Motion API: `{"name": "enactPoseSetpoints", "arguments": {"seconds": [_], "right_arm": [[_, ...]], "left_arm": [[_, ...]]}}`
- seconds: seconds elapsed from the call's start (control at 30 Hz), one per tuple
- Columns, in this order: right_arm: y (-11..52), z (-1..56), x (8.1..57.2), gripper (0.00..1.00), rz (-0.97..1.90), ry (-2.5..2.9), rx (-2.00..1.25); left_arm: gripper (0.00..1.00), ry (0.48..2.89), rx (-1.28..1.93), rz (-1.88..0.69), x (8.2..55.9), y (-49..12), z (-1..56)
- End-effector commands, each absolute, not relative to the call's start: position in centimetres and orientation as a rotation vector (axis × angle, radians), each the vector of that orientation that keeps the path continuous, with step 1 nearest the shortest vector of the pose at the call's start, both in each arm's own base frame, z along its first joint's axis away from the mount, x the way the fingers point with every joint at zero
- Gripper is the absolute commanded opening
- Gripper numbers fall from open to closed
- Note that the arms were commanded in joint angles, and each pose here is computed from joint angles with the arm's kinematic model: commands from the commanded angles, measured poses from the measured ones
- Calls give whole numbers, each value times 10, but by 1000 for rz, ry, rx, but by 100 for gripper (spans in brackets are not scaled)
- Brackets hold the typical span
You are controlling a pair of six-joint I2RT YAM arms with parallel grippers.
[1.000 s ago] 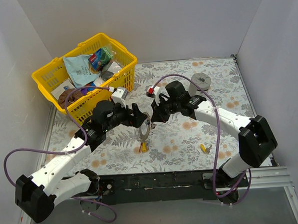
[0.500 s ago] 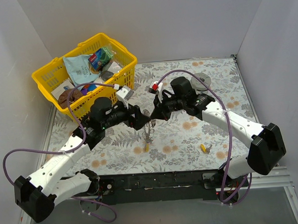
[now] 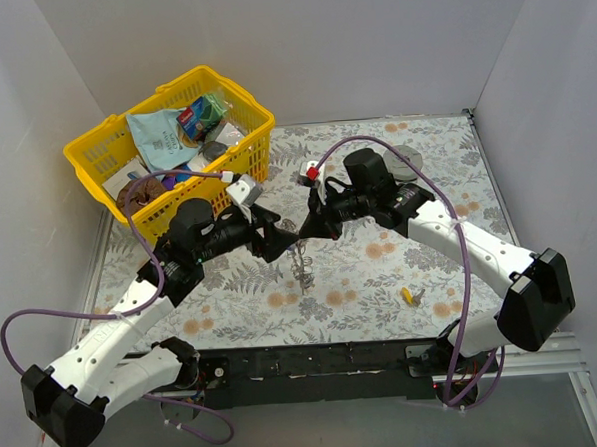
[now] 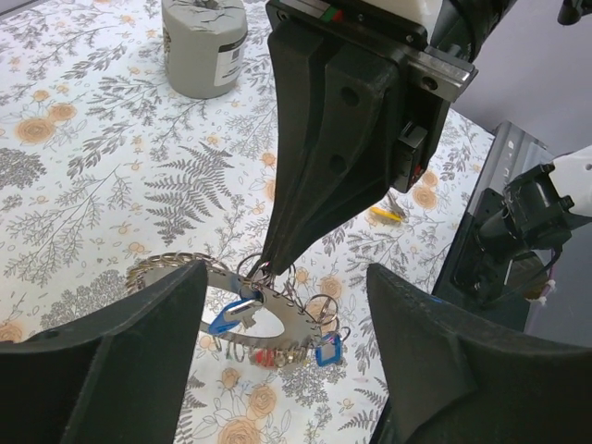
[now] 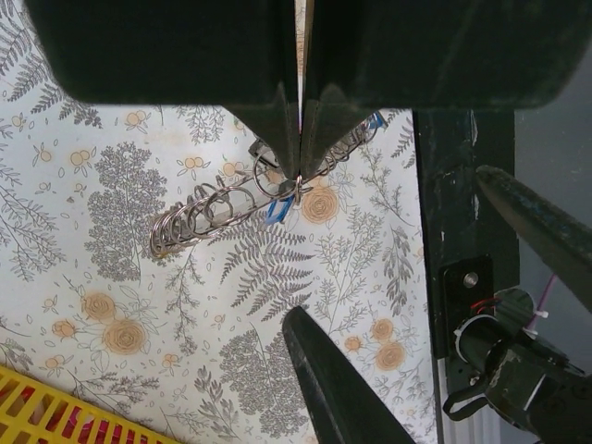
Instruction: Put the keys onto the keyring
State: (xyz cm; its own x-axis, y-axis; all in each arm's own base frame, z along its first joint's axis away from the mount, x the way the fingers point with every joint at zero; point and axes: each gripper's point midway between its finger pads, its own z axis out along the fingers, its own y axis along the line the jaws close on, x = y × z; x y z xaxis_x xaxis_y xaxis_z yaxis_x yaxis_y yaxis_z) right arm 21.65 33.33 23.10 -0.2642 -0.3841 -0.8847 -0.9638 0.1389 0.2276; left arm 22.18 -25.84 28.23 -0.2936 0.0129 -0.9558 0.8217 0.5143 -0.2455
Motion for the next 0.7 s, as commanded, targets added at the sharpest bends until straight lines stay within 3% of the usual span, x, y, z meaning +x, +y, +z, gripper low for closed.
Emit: {"name": "enactPoseSetpoints", "arguments": {"seconds": [0.0,0.47,0.67], "right_arm": [[336,275,211,1,1125,1560,-1344],[325,294,199,1,1182,1426,-1397],[308,298,200,1,1226,1408,-1373]], "left_arm": [[66,1612,786,-969,213,-260,288],[62,1431,878,-1040,200,-266,295],[66,1457,977,-1172,197,-274,291]]}}
